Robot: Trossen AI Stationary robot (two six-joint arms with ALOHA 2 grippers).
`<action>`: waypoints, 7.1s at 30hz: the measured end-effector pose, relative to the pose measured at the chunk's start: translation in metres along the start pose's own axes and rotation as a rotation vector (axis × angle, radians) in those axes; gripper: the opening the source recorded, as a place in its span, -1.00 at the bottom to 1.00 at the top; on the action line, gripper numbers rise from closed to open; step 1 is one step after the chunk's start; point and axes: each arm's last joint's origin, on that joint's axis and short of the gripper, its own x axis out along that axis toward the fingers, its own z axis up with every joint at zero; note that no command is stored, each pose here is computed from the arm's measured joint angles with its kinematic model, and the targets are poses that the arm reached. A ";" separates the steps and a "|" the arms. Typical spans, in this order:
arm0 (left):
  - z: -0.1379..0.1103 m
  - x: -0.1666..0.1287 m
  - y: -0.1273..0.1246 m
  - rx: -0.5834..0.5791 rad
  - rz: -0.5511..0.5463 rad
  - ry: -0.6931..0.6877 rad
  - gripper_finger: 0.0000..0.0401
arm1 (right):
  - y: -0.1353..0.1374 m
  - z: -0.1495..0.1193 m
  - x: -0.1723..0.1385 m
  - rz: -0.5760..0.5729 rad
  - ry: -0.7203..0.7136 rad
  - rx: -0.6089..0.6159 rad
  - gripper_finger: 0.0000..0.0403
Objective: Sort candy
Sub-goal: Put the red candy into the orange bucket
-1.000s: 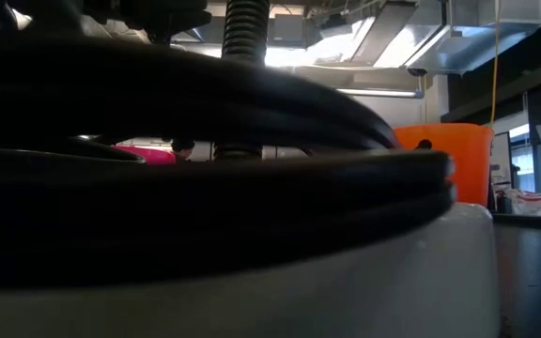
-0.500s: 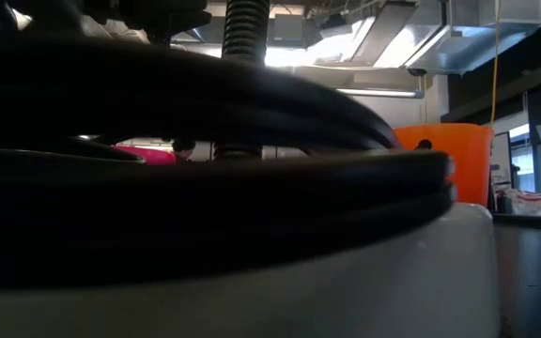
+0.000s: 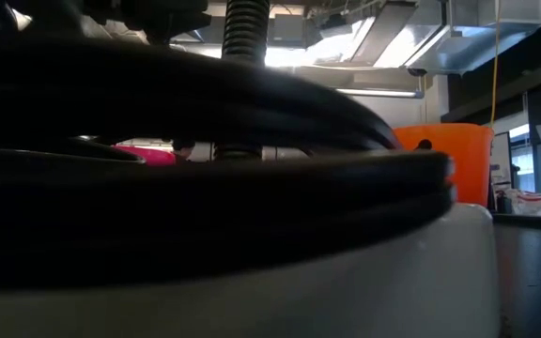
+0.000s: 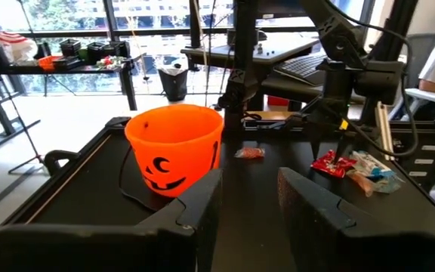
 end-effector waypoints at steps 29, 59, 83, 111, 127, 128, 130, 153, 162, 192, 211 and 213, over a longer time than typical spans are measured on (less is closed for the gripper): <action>0.000 0.000 0.000 -0.034 0.006 0.000 -0.39 | -0.006 0.000 0.001 -0.064 0.007 -0.052 -0.52; 0.000 0.000 0.000 -0.036 0.007 0.000 -0.39 | -0.011 0.004 -0.018 0.000 -0.040 -0.052 -0.98; 0.000 0.000 0.000 -0.059 0.006 0.000 -0.39 | -0.009 0.005 -0.019 0.019 -0.091 -0.044 -0.98; 0.000 0.000 0.000 -0.088 0.011 -0.003 -0.39 | -0.008 0.007 -0.020 0.034 -0.150 -0.042 -0.97; 0.000 0.000 0.001 -0.111 0.024 -0.005 -0.39 | -0.008 0.009 -0.020 0.036 -0.220 -0.075 -0.97; 0.000 0.000 0.001 -0.111 0.024 -0.005 -0.39 | -0.007 0.009 -0.020 0.039 -0.227 -0.078 -0.97; 0.000 0.000 0.001 -0.111 0.024 -0.005 -0.39 | -0.007 0.009 -0.021 0.040 -0.243 -0.080 -0.97; 0.002 0.000 0.000 -0.140 0.019 -0.024 -0.39 | 0.008 0.022 -0.061 -0.017 -0.520 -0.174 -0.97; 0.003 0.000 0.000 -0.147 0.018 -0.036 -0.39 | 0.022 0.039 -0.089 -0.033 -0.564 -0.239 -0.97; 0.003 0.000 -0.001 -0.159 0.048 -0.037 -0.39 | 0.027 0.059 -0.103 -0.075 -0.964 -0.211 -0.97; 0.002 0.000 -0.001 -0.157 0.048 -0.028 -0.39 | 0.025 0.090 -0.103 -0.138 -1.045 -0.112 -0.97; 0.002 0.000 -0.001 -0.157 0.048 -0.025 -0.39 | 0.026 0.090 -0.103 -0.136 -1.045 -0.119 -0.97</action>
